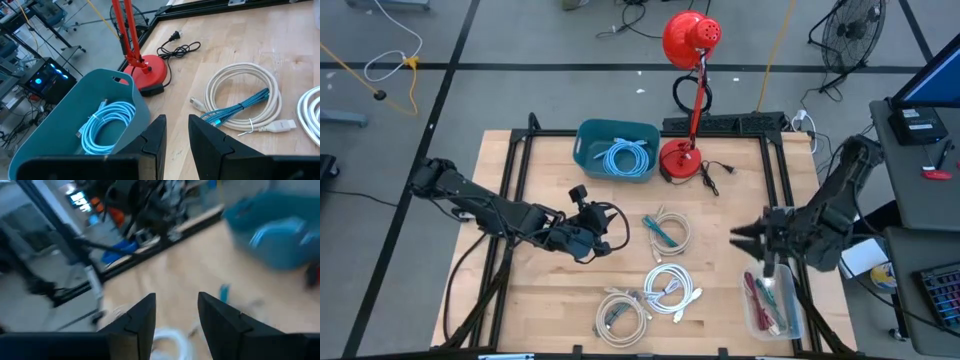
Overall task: Pick & Place USB Port
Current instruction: Put the white charger cable into the transparent bin
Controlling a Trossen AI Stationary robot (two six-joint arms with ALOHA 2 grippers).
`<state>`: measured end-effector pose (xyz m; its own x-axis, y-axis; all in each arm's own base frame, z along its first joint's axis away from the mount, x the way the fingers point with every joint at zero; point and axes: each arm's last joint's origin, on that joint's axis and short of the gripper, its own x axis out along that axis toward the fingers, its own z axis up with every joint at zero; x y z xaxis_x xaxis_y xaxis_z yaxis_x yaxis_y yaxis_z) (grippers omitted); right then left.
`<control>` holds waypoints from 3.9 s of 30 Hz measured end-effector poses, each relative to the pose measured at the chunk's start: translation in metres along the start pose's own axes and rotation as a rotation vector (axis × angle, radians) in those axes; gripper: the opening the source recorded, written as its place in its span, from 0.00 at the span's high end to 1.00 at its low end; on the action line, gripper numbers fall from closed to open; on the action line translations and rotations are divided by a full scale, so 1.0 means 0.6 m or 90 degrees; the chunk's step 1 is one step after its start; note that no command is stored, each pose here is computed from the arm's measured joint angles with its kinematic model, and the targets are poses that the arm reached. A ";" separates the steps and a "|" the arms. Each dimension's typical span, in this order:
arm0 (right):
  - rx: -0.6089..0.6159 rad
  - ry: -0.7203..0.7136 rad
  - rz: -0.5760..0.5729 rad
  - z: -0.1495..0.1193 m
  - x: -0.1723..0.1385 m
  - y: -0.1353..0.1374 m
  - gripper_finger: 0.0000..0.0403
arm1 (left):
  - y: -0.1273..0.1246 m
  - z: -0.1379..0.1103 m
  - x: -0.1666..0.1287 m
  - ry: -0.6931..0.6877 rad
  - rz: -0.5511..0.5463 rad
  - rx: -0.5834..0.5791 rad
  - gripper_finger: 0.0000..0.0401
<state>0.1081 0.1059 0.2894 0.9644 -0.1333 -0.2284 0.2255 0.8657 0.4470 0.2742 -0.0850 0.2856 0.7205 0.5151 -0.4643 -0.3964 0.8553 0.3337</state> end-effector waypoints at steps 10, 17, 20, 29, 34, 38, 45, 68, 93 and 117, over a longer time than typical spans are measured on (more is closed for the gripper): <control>-0.143 -0.030 -0.086 0.032 0.065 -0.020 0.66 | 0.001 -0.001 0.001 0.003 0.002 0.007 0.79; -0.163 0.020 -0.045 0.041 0.144 -0.034 0.66 | 0.001 -0.002 0.001 0.008 0.003 0.012 0.79; -0.166 0.050 -0.008 0.038 0.180 -0.041 0.66 | 0.002 -0.003 0.000 0.011 0.003 0.014 0.79; -0.171 0.234 0.130 -0.017 0.257 -0.055 0.66 | 0.001 -0.012 0.000 0.039 -0.014 0.011 0.79; -0.175 0.272 0.210 -0.041 0.280 -0.046 0.65 | 0.001 -0.013 -0.001 0.045 -0.023 0.004 0.79; -0.204 0.312 0.261 -0.068 0.288 -0.037 0.64 | 0.001 -0.013 -0.001 0.048 -0.026 0.001 0.79; -0.234 0.353 0.269 -0.109 0.305 -0.033 0.64 | 0.000 -0.014 -0.001 0.051 -0.037 0.001 0.79; -0.276 0.396 0.287 -0.184 0.350 -0.014 0.52 | -0.002 -0.014 -0.001 0.058 -0.060 0.001 0.79; -0.248 0.375 0.276 -0.209 0.366 -0.014 0.56 | -0.003 -0.014 -0.001 0.061 -0.071 0.002 0.79; -0.205 0.415 0.329 -0.242 0.411 -0.017 0.57 | -0.004 -0.014 -0.001 0.065 -0.088 -0.001 0.79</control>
<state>0.3237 0.1344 0.1032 0.6424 0.5270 -0.5563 -0.3603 0.8485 0.3877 0.2698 -0.0869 0.2781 0.7066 0.3955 -0.5867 -0.2988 0.9184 0.2593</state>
